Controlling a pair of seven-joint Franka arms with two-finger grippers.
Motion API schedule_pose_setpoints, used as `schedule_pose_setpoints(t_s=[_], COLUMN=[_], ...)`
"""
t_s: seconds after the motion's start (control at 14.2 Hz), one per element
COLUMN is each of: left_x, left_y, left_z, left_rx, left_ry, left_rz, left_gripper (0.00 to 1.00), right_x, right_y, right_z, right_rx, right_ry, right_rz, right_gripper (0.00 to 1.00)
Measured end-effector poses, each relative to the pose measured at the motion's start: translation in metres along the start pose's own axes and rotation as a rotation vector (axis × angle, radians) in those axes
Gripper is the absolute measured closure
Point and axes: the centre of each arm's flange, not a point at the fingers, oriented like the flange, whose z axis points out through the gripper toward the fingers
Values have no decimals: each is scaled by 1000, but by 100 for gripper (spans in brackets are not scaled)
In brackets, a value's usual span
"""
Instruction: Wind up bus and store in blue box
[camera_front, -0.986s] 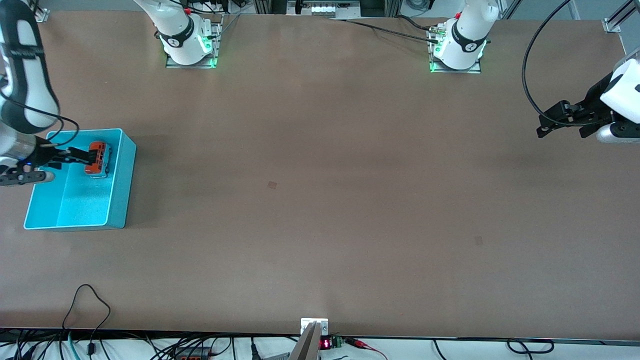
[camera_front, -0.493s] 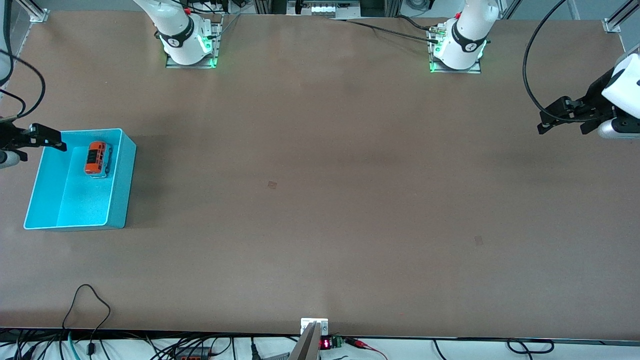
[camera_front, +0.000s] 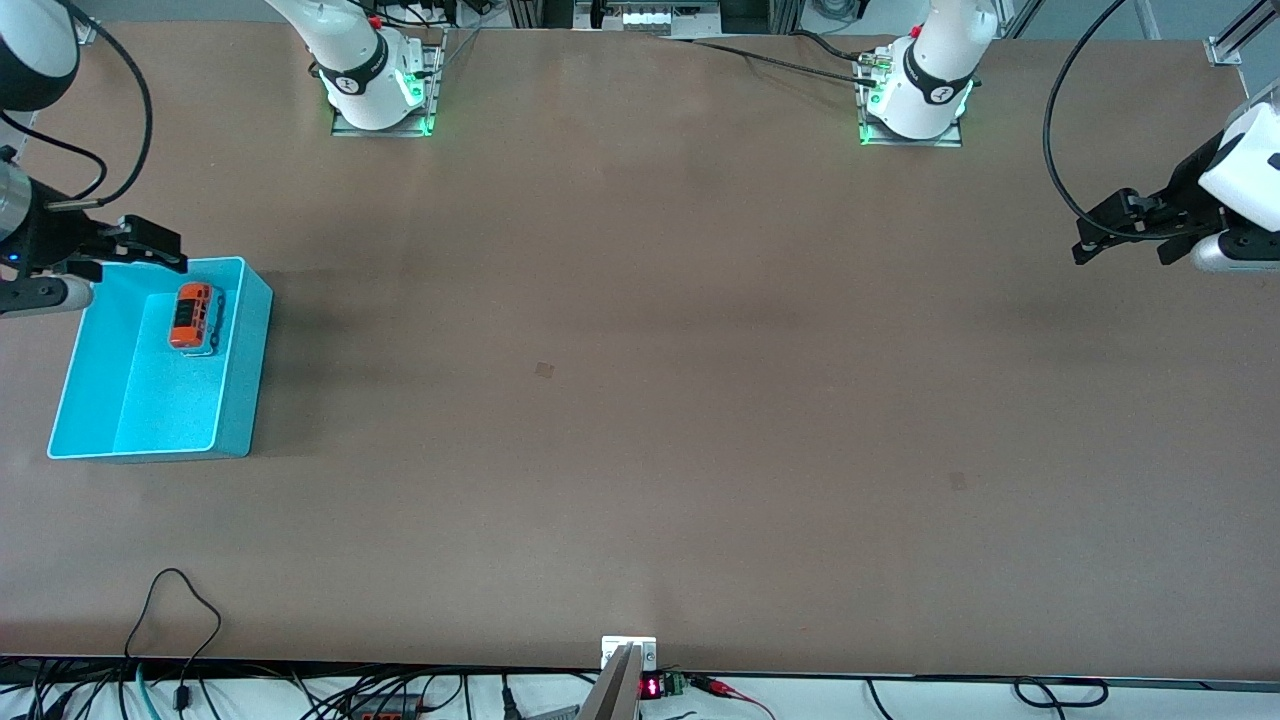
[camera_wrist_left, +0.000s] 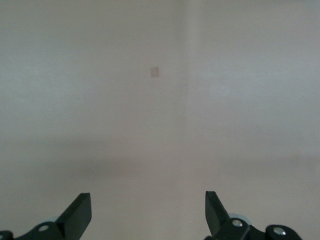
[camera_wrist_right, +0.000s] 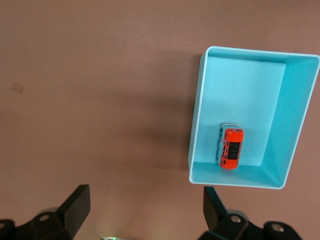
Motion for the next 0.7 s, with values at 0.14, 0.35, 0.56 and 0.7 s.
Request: schedule_pose_setpoints(t_s=[0.14, 0.35, 0.56, 0.7], left_x=[0, -1, -1, -1], left_y=[0, 0, 0, 0], left_z=[1, 1, 1, 1], left_rx=[0, 0, 0, 0], left_ry=[-2, -5, -7, -7], left_rz=[0, 0, 0, -1], left_gripper=[0, 0, 0, 0], right_x=[-1, -2, -1, 0], right_y=[-3, -6, -11, -15], right_z=[-1, -4, -4, -6], right_rx=[3, 36, 36, 31], right_ry=[-7, -7, -6, -3], right_rz=[4, 20, 17, 14], right_gripper=[0, 0, 0, 0])
